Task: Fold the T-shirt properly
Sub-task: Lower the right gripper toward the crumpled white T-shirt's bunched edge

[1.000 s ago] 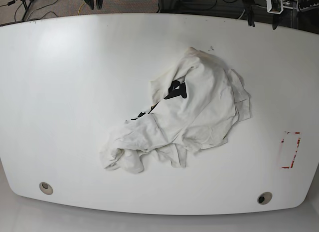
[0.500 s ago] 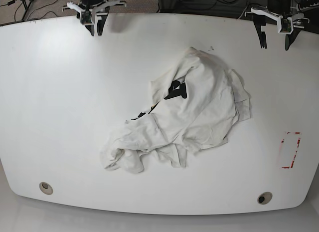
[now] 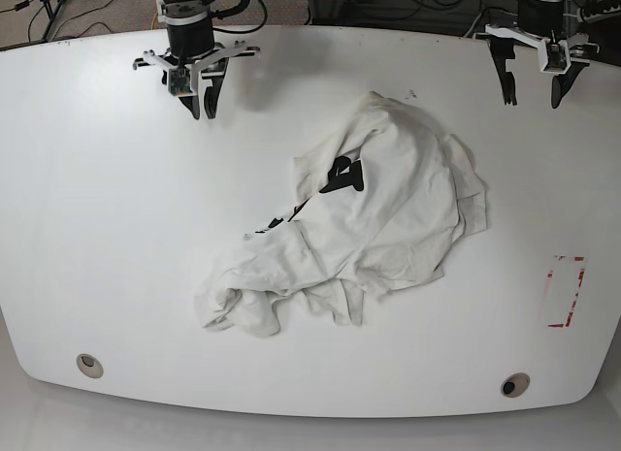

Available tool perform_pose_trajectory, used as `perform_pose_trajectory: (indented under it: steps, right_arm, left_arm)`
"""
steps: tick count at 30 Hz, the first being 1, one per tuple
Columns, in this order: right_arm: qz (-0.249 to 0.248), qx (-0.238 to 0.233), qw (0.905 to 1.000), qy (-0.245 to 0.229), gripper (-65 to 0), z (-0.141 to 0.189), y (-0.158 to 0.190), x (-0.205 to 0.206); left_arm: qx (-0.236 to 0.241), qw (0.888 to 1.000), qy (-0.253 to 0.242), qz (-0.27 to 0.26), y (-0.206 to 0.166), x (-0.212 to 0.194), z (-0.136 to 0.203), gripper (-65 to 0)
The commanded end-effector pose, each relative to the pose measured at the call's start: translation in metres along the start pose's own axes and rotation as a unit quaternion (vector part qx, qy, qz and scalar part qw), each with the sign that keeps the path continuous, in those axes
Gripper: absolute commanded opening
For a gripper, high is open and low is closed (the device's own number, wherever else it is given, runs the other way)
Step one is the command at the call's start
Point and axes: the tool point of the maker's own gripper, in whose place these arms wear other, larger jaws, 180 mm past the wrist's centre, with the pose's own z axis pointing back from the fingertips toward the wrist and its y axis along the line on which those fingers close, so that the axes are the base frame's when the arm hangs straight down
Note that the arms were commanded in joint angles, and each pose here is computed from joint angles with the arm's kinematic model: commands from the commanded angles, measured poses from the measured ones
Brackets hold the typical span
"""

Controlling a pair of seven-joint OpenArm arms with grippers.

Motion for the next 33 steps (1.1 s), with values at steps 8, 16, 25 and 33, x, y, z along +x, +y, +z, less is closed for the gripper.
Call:
perform_pose_trajectory:
  steps: [8, 16, 25, 33]
  right_arm:
    - [-0.001, -0.023, 0.9997, 0.006, -52.4, -0.022, -0.017, 0.024]
    - [-0.017, -0.053, 0.9982, -0.024, -53.8, -0.042, -0.031, 0.054]
    - [-0.020, -0.031, 0.9986, -0.037, -42.4, -0.065, -0.020, 0.081]
    - [-0.046, -0.013, 0.9988, 0.008, -16.6, -0.084, -0.003, 0.077]
  left_arm:
    - [0.000, 0.999, -0.051, 0.009, -0.006, 0.028, -0.018, -24.0]
    - [-0.010, 0.995, -0.098, 0.019, -0.014, 0.055, -0.037, -22.6]
    - [-0.002, 0.995, -0.095, 0.039, -0.009, 0.057, -0.047, -21.3]
    - [-0.010, 0.997, -0.072, 0.040, -0.014, 0.050, -0.051, -20.3]
